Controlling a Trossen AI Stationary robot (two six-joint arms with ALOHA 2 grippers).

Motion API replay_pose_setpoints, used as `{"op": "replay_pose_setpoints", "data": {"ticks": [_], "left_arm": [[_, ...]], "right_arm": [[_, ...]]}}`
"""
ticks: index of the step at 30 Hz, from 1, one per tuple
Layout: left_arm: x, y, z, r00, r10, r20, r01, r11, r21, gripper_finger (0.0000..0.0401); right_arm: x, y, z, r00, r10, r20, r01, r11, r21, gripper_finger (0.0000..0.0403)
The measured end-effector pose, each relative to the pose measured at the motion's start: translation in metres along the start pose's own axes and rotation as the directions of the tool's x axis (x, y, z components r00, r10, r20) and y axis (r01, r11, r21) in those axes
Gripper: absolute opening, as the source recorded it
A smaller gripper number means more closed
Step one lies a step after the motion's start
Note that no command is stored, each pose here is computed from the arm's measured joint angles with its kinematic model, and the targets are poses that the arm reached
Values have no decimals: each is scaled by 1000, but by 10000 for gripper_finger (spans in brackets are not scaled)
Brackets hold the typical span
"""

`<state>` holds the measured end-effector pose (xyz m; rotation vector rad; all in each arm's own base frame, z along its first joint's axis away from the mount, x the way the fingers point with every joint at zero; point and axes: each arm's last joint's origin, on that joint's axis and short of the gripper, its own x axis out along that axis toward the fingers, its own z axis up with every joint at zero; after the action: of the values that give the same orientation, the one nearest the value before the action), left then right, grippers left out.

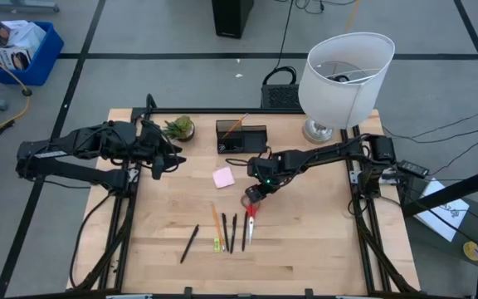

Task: Pick and place office supplies into organizer
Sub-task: Put the red scissors into the black desk organizer

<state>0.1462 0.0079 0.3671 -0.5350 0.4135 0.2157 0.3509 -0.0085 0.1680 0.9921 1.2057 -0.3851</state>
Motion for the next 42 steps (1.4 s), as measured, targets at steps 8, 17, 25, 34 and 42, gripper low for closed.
{"op": "replay_pose_setpoints", "data": {"ticks": [8, 17, 25, 34, 42], "left_arm": [[0, 0, 1, 1000, 3, 11, -3, 1000, 17, 232], [0, 0, 1, 1000, 14, 17, -14, 1000, 14, 232], [0, 0, 1, 1000, 20, 21, -21, 1000, 17, 232], [0, 0, 1, 999, 23, 23, -24, 1000, 18, 232], [0, 1, 1, 999, 37, 31, -37, 999, 9, 232]], "right_arm": [[-3, 1, 2, 994, -79, 78, 83, 995, -50, 155], [2, 8, -7, 986, -115, 123, 129, 986, -110, 155], [5, 13, -15, 976, -138, 170, 159, 980, -120, 155], [7, 15, -15, 961, -162, 225, 196, 970, -140, 155], [30, 17, -19, 979, -137, 148, 161, 974, -162, 155]]}}
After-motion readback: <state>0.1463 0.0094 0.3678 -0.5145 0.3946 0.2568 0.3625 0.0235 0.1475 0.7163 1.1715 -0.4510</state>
